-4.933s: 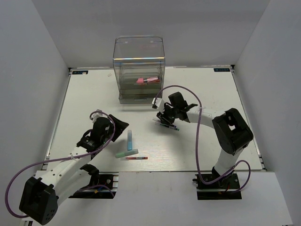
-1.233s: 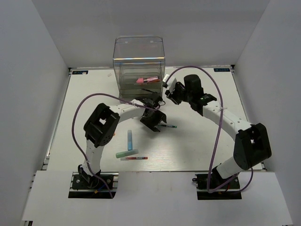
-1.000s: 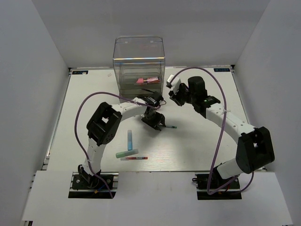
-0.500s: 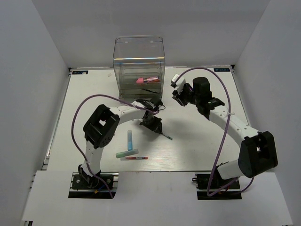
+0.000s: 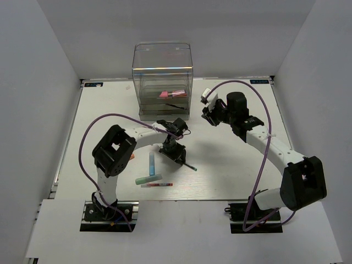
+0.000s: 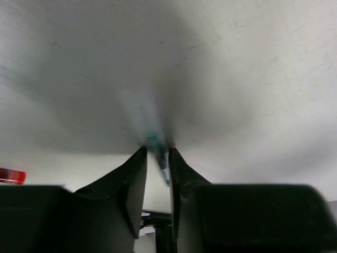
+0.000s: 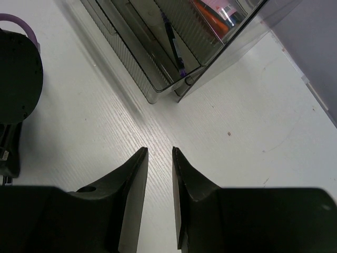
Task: Sort the stationery into containers
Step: Pick up the pen from the center of the board, then place the pen in the drawer.
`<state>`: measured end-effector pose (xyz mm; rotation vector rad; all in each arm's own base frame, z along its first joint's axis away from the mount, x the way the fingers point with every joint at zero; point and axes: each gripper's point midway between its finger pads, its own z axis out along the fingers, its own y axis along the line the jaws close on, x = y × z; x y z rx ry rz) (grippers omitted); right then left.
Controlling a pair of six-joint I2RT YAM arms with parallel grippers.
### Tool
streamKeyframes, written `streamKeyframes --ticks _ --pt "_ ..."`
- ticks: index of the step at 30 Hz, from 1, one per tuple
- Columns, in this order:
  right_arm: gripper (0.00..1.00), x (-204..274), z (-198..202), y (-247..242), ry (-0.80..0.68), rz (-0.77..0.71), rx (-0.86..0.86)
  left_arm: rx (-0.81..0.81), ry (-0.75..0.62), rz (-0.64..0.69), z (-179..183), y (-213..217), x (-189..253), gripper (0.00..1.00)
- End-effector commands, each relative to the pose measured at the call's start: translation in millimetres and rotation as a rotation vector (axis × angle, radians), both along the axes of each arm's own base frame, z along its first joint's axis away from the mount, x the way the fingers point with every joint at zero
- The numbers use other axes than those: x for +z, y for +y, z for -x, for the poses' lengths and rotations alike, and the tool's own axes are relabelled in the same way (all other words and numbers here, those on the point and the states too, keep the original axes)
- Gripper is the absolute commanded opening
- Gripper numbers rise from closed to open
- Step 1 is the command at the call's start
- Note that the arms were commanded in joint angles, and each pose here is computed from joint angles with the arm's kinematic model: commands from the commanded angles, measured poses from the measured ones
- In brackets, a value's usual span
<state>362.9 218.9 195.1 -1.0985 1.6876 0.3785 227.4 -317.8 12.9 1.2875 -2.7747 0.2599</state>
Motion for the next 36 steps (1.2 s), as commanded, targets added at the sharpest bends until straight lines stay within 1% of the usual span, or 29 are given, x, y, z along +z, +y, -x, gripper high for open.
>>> streamKeyframes --ticks 1,2,3,7,8,9,10,11,12,13,15,16,20,26,30,31,33,34,36 --pt "0.31 16.8 1.8 1.3 -0.038 -0.04 0.007 -0.037 0.054 -0.159 22.3 34.8 -30.5 0.32" --pt "0.31 17.4 1.6 0.7 -0.039 -0.041 0.005 -0.047 0.046 -0.152 21.0 33.4 -30.5 0.29" --pt "0.31 16.7 1.8 0.5 -0.039 -0.039 0.006 -0.047 0.046 -0.152 21.0 33.4 -30.5 0.22" --pt "0.31 18.3 3.3 0.6 -0.043 -0.041 0.007 -0.067 0.016 -0.125 16.7 29.0 -29.7 0.1" --pt "0.31 17.6 3.5 0.5 -0.042 -0.041 0.007 -0.08 -0.003 -0.108 15.5 27.7 -26.2 0.07" --pt "0.31 15.3 4.8 0.8 -0.037 -0.038 0.011 -0.085 -0.061 -0.07 6.0 20.6 -14.1 0.02" --pt "0.31 14.8 5.6 -0.8 -0.037 -0.034 0.011 -0.091 -0.108 -0.074 -1.3 21.5 -7.9 0.0" --pt "0.31 14.4 6.5 0.0 -0.04 -0.032 0.016 -0.089 -0.136 -0.048 -5.3 17.4 1.9 0.0" --pt "0.31 13.8 7.4 -1.7 -0.042 -0.029 0.016 -0.086 -0.203 -0.046 -16.4 17.2 11.8 0.0" --pt "0.31 13.2 7.6 -2.8 -0.044 -0.027 0.014 -0.091 -0.284 -0.001 -23.7 10.1 36.9 0.0" --pt "0.31 9.6 11.3 -2.3 -0.041 -0.026 0.022 -0.072 -0.41 0.029 -39.7 9.9 59.6 0.0" --pt "0.31 8.3 12.4 -2.6 -0.041 -0.024 0.025 -0.054 -0.483 0.071 -45.9 9.1 84.6 0.0" --pt "0.31 0.2 16.5 -5.1 -0.025 -0.018 0.022 0.028 -0.667 0.094 -72.9 18.2 132.5 0.0" --pt "0.33 -4.8 22.2 -7.8 -0.018 -0.015 0.021 0.24 -0.811 0.093 -116.4 32.3 182.0 0.0" --pt "0.33 -6.1 26.4 -11.5 -0.025 -0.008 0.015 0.397 -0.834 0.09 -140.0 40.2 189.7 0.0" --pt "0.33 -5.2 26.4 -13.6 -0.029 -0.009 0.007 0.45 -0.869 0.097 -149.3 41.7 194.5 0.0" --pt "0.33 -6.0 30.1 -15.7 -0.034 -0.003 0.007 0.485 -0.906 0.089 -158.4 49.0 195.3 0.0" --pt "0.33 -9.5 31.7 -16.6 -0.029 0.0 0.006 0.529 -0.933 0.089 -165.8 55.2 200.9 0.0" --pt "0.33 -8.5 35.2 -18.4 -0.036 -0.001 0.003 0.573 -0.958 0.051 -176.3 64.7 199.9 0.0"
